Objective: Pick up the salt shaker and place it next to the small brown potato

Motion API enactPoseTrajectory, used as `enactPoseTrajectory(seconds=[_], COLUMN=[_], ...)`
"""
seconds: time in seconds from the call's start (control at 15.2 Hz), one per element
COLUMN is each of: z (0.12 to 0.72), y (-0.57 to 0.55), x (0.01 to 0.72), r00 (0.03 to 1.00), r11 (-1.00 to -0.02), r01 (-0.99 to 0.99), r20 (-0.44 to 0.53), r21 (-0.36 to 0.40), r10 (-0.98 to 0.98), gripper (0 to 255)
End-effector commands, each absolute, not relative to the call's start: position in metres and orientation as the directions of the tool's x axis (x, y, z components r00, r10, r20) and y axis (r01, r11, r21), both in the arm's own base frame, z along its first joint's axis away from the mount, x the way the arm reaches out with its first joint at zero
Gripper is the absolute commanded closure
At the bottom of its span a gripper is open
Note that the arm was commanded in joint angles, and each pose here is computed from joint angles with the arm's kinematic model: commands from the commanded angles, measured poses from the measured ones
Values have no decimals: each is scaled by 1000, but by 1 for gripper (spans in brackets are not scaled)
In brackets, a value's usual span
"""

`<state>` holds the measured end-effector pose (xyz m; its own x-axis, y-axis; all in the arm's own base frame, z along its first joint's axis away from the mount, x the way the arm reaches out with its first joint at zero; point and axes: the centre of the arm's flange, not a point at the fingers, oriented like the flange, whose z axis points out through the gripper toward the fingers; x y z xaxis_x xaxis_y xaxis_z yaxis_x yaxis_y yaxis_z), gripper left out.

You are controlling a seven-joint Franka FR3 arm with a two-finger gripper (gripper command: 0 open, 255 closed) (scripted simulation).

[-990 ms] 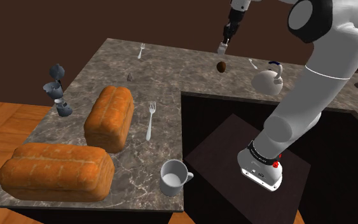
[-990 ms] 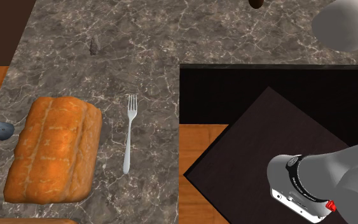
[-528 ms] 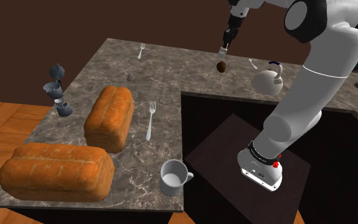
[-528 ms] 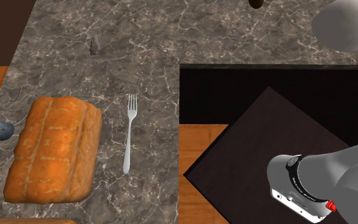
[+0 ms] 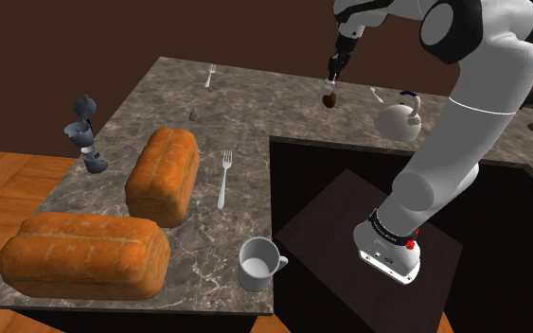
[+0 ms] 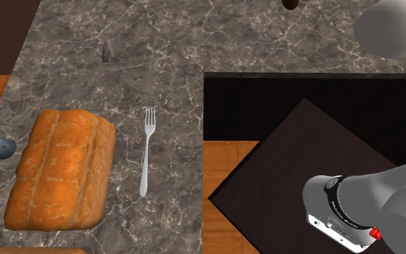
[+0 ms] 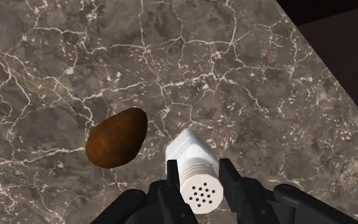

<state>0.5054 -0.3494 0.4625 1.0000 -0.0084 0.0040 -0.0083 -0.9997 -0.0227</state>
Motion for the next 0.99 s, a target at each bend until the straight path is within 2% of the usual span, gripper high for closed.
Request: enactPoseTrajectory(seconds=[0.0,0.92], z=[451,380], y=[-350,-350], x=[504,504], r00=[1000,1000], r11=[-1000,-1000], r01=[-9,-9], r20=[4,4], r21=[-22,-22], r10=[-9,-9], gripper=[255,255])
